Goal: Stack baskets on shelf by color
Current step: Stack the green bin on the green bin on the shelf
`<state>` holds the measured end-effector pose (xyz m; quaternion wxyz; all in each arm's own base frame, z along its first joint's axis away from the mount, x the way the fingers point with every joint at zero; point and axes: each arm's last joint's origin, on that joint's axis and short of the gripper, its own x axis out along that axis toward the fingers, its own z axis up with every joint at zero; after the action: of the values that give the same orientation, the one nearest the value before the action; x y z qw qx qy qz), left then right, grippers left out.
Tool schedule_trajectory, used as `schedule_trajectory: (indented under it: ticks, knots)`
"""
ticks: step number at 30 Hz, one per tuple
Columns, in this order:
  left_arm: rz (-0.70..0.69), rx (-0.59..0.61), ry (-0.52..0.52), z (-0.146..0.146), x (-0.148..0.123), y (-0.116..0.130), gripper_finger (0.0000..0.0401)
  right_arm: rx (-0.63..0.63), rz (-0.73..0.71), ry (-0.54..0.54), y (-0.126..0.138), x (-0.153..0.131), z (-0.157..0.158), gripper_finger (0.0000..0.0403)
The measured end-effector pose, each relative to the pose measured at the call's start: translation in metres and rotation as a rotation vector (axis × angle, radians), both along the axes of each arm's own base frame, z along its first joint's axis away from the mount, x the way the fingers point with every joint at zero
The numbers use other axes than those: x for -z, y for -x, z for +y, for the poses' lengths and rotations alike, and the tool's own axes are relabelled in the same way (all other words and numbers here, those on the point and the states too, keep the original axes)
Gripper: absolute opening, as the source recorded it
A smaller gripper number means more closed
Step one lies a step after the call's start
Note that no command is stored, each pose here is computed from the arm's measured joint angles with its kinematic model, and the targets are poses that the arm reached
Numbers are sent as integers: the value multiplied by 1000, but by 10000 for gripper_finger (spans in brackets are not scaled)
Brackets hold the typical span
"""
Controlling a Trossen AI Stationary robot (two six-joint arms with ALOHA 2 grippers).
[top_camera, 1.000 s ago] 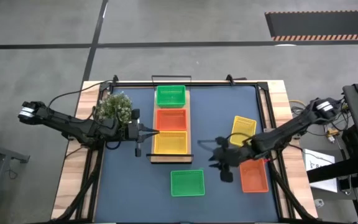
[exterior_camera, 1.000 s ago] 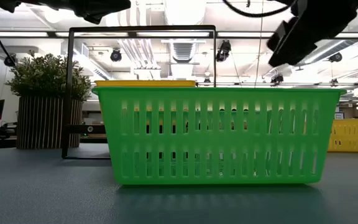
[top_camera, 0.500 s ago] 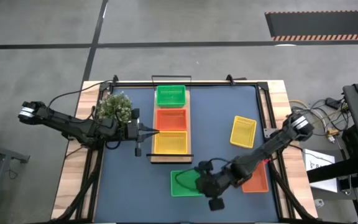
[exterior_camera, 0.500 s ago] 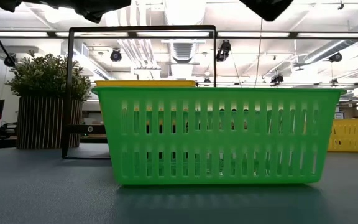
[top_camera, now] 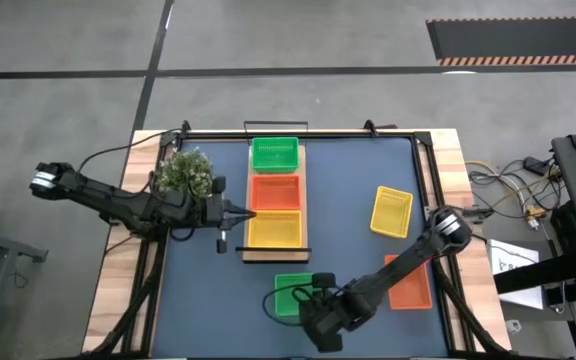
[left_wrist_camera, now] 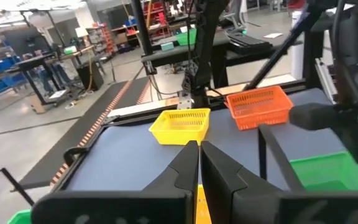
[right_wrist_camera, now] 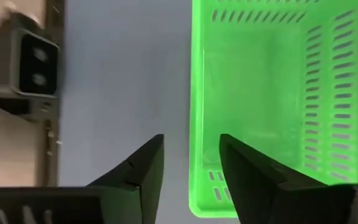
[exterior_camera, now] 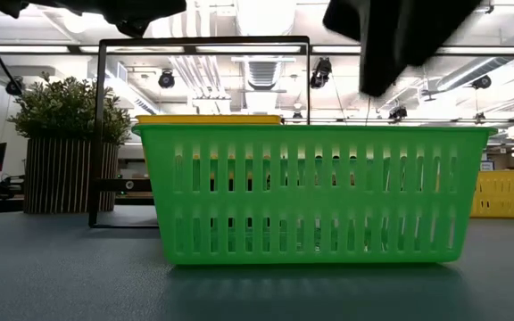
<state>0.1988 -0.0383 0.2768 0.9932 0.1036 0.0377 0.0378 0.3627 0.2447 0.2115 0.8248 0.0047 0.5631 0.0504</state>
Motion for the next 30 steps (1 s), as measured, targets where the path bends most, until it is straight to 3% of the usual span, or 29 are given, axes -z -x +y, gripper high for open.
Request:
schedule_trajectory:
  ticks: [9,18,24,30]
  knots:
    - [3,19,-34,-3,-1,2,2,-5,83,59,-6,32,4,142]
    - [-15,23,-108,-2,-5,4,2,-18,74,89,-7,35,4,24]
    - [-22,25,-153,-2,-6,6,2,-42,49,73,-10,25,6,12]
    - [-39,24,-153,-1,-10,9,2,-91,26,-19,-17,-11,13,9]
